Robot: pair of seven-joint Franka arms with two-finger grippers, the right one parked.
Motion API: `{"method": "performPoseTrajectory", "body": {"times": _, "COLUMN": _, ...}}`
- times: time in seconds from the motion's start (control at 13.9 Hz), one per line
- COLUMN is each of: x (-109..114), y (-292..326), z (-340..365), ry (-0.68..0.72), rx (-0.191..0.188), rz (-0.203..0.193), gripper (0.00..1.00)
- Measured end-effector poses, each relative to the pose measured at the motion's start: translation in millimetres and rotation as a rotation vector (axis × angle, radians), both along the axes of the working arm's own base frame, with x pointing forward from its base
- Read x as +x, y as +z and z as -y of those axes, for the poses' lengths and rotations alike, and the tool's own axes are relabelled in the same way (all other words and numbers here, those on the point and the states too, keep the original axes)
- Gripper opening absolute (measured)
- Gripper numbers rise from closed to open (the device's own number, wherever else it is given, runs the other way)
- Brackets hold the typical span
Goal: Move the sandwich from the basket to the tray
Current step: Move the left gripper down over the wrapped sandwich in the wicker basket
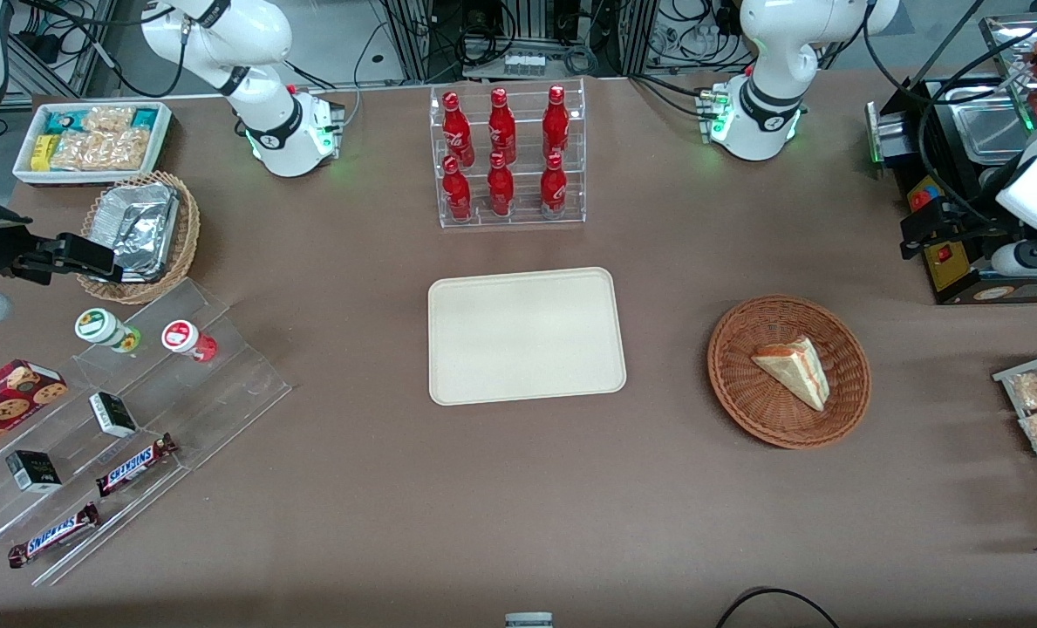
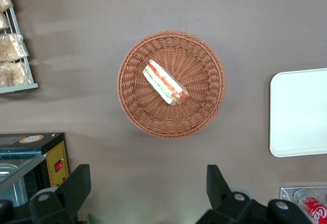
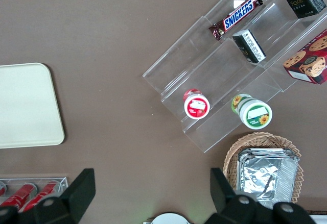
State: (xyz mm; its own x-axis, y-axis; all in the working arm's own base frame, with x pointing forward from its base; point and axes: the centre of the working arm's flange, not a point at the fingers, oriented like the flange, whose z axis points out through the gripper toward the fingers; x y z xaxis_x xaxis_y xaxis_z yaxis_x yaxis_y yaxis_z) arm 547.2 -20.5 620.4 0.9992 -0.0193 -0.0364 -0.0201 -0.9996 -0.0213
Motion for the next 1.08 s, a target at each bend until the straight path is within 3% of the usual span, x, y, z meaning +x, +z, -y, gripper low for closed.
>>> {"method": "performPoseTrajectory", "body": {"times": 0.43, "x": 8, "y": -16, "z": -2, "ry": 0.007, "rx": 0.015, "rz": -0.028, "gripper": 1.0}}
{"method": "performPoseTrajectory", "body": {"times": 0.58, "x": 23, "y": -43, "z": -3, "ry": 0.008, "rx": 0.02, "rz": -0.053, "gripper": 1.0}}
{"method": "performPoseTrajectory", "body": {"times": 0.79, "x": 50, "y": -91, "z": -2, "ry": 0.008, "rx": 0.019, "rz": -0.06, "gripper": 1.0}}
{"method": "performPoseTrajectory", "body": {"times": 0.94, "x": 60, "y": -122, "z": -2, "ry": 0.057, "rx": 0.021, "rz": -0.082, "gripper": 1.0}}
{"method": "performPoseTrajectory", "body": {"times": 1.08, "x": 69, "y": -151, "z": -1, "ry": 0.136, "rx": 0.025, "rz": -0.076, "gripper": 1.0}}
